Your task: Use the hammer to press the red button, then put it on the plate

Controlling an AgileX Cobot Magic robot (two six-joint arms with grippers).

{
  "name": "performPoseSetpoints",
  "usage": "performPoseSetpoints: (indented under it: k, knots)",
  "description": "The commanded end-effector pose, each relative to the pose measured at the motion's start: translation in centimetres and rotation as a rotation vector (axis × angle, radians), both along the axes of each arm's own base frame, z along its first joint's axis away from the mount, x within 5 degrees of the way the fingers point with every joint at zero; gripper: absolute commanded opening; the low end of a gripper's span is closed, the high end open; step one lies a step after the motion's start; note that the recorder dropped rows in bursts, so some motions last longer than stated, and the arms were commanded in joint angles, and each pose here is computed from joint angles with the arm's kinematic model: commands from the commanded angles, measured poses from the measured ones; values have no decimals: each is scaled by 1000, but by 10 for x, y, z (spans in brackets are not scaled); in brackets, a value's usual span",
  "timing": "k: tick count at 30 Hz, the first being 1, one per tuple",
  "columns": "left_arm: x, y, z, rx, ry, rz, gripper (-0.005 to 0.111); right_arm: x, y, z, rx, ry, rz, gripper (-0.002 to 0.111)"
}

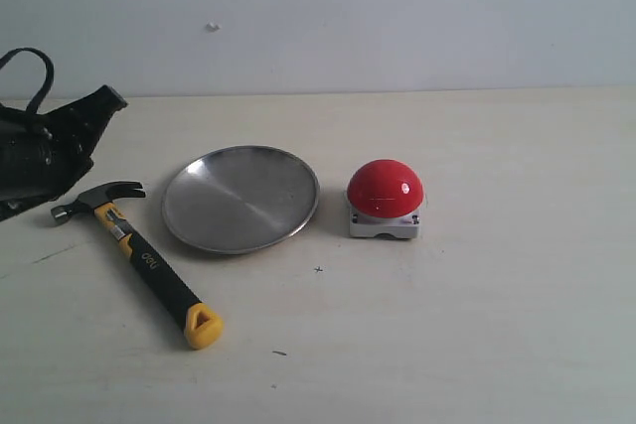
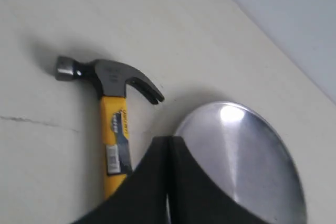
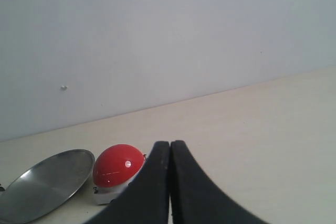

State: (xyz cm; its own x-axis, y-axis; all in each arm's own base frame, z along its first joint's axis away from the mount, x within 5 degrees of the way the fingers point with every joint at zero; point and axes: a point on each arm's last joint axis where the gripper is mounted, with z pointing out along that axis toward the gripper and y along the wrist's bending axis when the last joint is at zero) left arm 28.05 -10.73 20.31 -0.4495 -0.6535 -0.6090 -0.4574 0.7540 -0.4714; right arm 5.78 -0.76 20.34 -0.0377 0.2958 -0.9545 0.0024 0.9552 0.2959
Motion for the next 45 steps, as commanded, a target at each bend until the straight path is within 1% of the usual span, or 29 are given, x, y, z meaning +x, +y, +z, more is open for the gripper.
performPoseSetpoints:
  k: [1, 3, 6, 9, 11, 14, 16, 18, 23, 26, 29, 31, 34, 35, 38, 40, 41, 42, 43, 44, 45]
  knots:
    - [-6, -1, 2, 186, -22, 60, 0, -1, 0, 1, -14, -12, 2, 0]
    - [-6, -4, 2, 162, -19, 40, 0, -1, 0, 1, -14, -12, 2, 0]
    - [-5, -12, -1, 71, -5, -10, 0, -1, 0, 1, -14, -12, 2, 0]
    - [-7, -20, -6, 64, 8, -38, 0, -1, 0, 1, -14, -12, 2, 0]
    - [-9, -24, -10, 72, 13, -29, 0, -1, 0, 1, -14, -12, 2, 0]
    - [-12, -27, -16, 115, 10, 36, 0, -1, 0, 1, -14, -12, 2, 0]
    - [-11, -29, -19, 117, 10, 61, 0, -1, 0, 1, -14, -12, 2, 0]
    - [-9, -32, -22, 81, 15, 68, 0, -1, 0, 1, -14, -12, 2, 0]
    - [-3, -41, -22, -50, 7, 116, 0, -1, 0, 1, -14, -12, 2, 0]
    - [-3, -42, -25, -86, 9, 148, 0, -1, 0, 1, -14, -12, 2, 0]
    - [-1, -42, -30, -96, 34, 130, 0, -1, 0, 1, -14, -12, 2, 0]
    - [2, -43, -35, -115, 68, 78, 0, -1, 0, 1, -14, -12, 2, 0]
    - [8, -44, -38, -170, 119, -34, 0, -1, 0, 1, -14, -12, 2, 0]
    - [10, -44, -39, -206, 135, -64, 0, -1, 0, 1, -14, -12, 2, 0]
    - [14, -44, -39, -332, 175, -133, 0, -1, 0, 1, -14, -12, 2, 0]
    - [15, -43, -38, -418, 198, -156, 0, -1, 0, 1, -14, -12, 2, 0]
    - [17, -42, -36, -501, 216, -162, 0, -1, 0, 1, -14, -12, 2, 0]
    - [18, -42, -36, -520, 221, -159, 0, -1, 0, 1, -14, -12, 2, 0]
    - [20, -40, -32, -525, 205, -143, 0, -1, 0, 1, -14, -12, 2, 0]
    - [24, -39, -22, -444, 143, -134, 0, -1, 0, 1, -14, -12, 2, 0]
    - [24, -40, -18, -367, 110, -155, 0, -1, 0, 1, -14, -12, 2, 0]
